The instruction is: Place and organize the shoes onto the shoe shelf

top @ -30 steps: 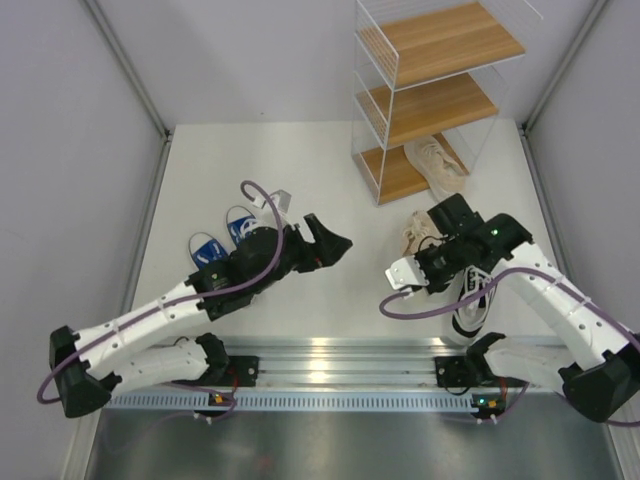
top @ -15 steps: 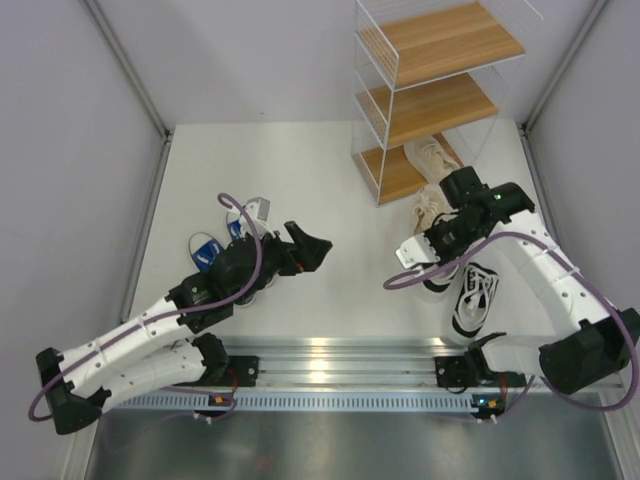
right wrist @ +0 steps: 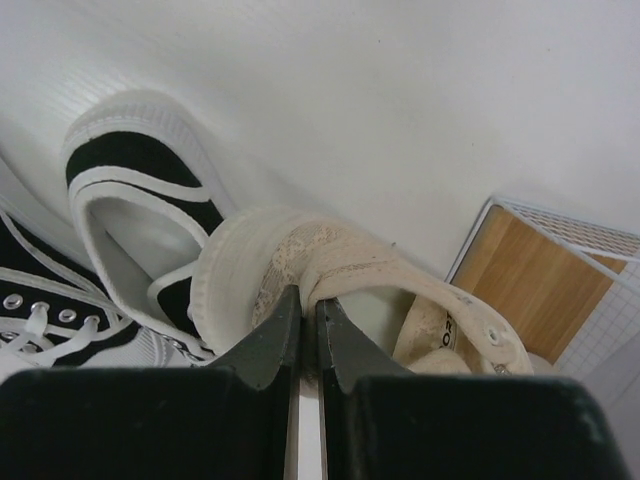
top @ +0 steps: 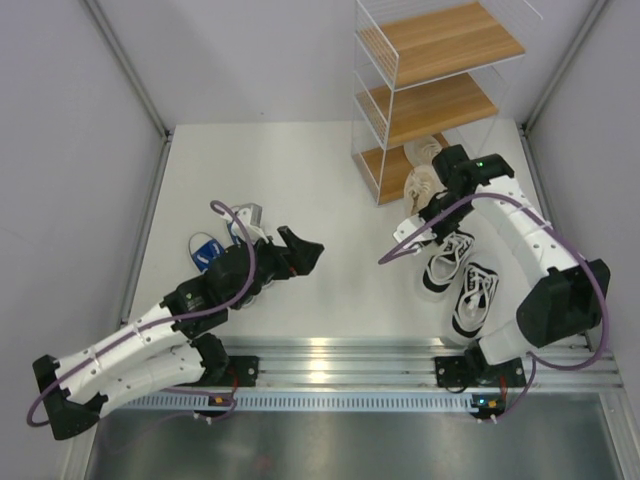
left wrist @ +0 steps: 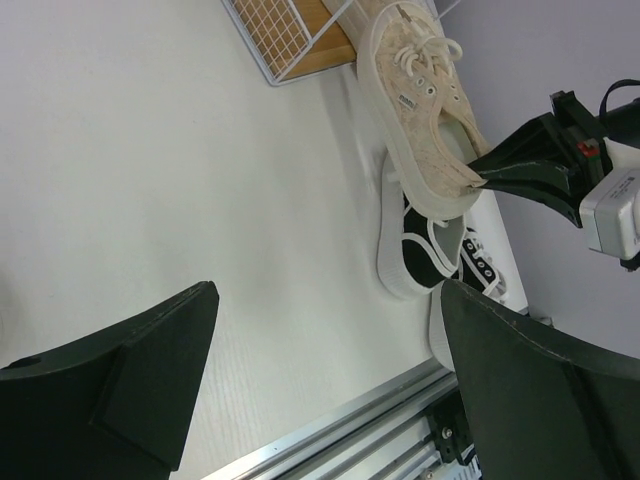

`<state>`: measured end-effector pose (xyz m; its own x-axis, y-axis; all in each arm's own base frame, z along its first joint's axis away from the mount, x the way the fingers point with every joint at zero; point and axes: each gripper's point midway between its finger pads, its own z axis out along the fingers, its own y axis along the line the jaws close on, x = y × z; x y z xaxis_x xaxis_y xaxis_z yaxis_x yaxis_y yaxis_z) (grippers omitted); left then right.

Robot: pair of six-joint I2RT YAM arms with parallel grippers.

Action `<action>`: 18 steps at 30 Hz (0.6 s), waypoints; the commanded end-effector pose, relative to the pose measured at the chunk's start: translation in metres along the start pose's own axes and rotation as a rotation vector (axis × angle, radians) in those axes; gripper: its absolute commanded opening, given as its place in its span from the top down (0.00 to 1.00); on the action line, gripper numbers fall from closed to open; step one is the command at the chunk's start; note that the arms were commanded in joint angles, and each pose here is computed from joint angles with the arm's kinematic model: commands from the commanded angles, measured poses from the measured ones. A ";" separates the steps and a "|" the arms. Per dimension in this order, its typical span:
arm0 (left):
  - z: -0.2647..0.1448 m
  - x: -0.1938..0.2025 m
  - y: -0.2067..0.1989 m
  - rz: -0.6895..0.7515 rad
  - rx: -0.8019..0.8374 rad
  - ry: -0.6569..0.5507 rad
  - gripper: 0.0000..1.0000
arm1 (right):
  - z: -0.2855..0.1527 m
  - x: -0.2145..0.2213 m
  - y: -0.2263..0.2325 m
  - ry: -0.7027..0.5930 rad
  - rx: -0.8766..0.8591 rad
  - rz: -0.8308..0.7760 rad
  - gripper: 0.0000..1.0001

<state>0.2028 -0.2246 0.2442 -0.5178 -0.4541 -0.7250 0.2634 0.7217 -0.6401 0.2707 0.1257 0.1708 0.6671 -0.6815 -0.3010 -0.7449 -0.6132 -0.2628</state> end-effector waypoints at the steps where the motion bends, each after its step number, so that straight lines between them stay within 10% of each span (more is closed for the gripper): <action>1: 0.001 -0.005 0.005 0.011 -0.014 -0.034 0.02 | -0.020 0.015 -0.040 0.063 0.095 -0.241 1.00; 18: 0.017 -0.001 0.014 0.035 -0.036 -0.023 0.02 | -0.010 0.045 -0.091 0.096 0.132 -0.396 1.00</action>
<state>0.2152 -0.2190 0.2229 -0.5150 -0.4262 -0.7437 0.2208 0.7724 -0.5955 0.3266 0.1294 0.1544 0.6518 -0.7012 -0.2889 -0.7582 -0.5937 -0.2695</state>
